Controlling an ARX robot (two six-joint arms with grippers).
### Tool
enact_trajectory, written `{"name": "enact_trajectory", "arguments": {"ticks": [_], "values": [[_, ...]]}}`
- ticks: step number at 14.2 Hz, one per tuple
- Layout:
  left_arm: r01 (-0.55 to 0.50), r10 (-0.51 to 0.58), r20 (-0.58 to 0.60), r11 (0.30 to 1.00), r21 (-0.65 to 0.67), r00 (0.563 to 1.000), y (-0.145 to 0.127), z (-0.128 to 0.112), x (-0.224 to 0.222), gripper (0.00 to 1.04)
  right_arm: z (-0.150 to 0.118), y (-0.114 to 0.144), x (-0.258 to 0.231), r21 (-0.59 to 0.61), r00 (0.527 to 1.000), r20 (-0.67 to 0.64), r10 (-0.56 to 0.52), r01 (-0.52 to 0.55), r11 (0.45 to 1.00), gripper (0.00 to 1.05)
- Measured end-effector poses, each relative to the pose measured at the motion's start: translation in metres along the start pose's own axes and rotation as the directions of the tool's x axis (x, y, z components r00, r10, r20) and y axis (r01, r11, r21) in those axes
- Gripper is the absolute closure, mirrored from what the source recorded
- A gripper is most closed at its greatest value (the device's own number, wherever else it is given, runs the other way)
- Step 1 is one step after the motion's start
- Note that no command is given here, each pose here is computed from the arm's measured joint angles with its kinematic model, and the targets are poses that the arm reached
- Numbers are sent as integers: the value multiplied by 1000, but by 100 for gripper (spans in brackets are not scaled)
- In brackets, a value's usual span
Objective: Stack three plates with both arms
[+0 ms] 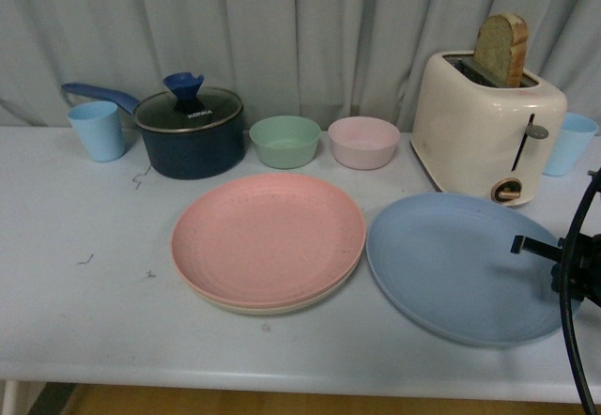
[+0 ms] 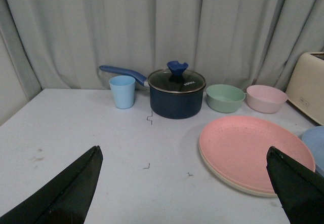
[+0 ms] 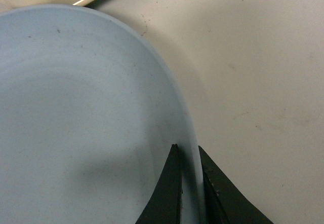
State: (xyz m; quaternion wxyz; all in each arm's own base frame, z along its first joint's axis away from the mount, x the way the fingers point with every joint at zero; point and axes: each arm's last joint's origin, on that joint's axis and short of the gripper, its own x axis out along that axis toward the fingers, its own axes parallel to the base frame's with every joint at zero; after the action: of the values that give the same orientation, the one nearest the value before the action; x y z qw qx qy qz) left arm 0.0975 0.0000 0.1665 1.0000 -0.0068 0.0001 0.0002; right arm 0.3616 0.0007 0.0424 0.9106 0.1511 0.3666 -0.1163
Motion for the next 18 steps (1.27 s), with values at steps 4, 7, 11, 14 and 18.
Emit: {"name": "enact_trajectory", "arguments": {"ticks": [4,7,11,14,18], "values": [[0,0,0,1000,0,1000,0,0,0,7,-9,-36,-41,111,998,10,63,-63,992,101],[0,0,0,1000,0,1000,0,0,0,7,-17,-8,-93,63,975,86,204,-209,976,102],[0,0,0,1000,0,1000,0,0,0,7,3,61,-111,64,928,171,331,-345,936,102],[0,0,0,1000,0,1000,0,0,0,7,-27,118,-92,61,951,-22,309,-307,950,102],[0,0,0,1000,0,1000,0,0,0,7,-21,180,-80,48,948,17,317,-317,947,102]]}}
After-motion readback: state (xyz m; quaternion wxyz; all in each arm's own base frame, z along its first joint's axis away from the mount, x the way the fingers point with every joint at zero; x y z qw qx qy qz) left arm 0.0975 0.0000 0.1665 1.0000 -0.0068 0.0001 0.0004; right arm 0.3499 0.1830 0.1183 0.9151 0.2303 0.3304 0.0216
